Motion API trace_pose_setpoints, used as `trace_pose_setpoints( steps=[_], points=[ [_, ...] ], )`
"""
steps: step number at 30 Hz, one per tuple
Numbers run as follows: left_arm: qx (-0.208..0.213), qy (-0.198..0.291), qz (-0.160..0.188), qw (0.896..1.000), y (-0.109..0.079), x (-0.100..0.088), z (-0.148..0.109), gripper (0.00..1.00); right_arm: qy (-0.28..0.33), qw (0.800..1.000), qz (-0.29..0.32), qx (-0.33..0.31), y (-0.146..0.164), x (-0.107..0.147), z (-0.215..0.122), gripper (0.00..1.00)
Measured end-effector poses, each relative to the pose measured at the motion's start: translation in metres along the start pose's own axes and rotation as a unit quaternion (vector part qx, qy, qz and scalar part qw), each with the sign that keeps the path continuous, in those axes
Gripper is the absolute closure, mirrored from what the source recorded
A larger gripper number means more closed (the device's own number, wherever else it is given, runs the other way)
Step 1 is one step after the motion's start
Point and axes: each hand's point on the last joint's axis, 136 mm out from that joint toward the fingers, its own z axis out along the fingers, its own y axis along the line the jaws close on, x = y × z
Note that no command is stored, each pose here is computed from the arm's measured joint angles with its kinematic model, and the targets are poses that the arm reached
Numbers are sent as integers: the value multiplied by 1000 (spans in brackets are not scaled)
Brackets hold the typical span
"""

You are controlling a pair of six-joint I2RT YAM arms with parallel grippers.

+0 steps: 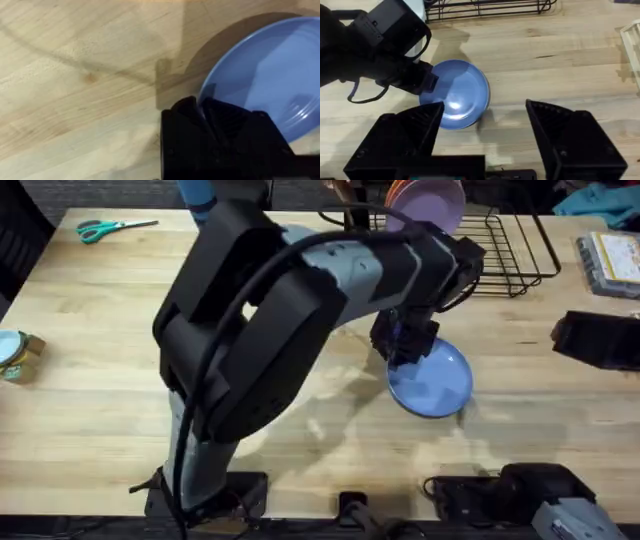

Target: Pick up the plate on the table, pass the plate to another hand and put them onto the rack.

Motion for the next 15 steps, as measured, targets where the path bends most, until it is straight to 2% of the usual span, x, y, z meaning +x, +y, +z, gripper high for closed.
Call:
trace_pose_setpoints(
  steps=[10,15],
  points=[
    [-3,12,7,1000,-6,-8,-25,958,0,1000,0,1,-1,0,0,10],
    [-4,12,-2,1000,1,-14,-38,958,0,1000,0,2,-1,0,0,9]
  ],
)
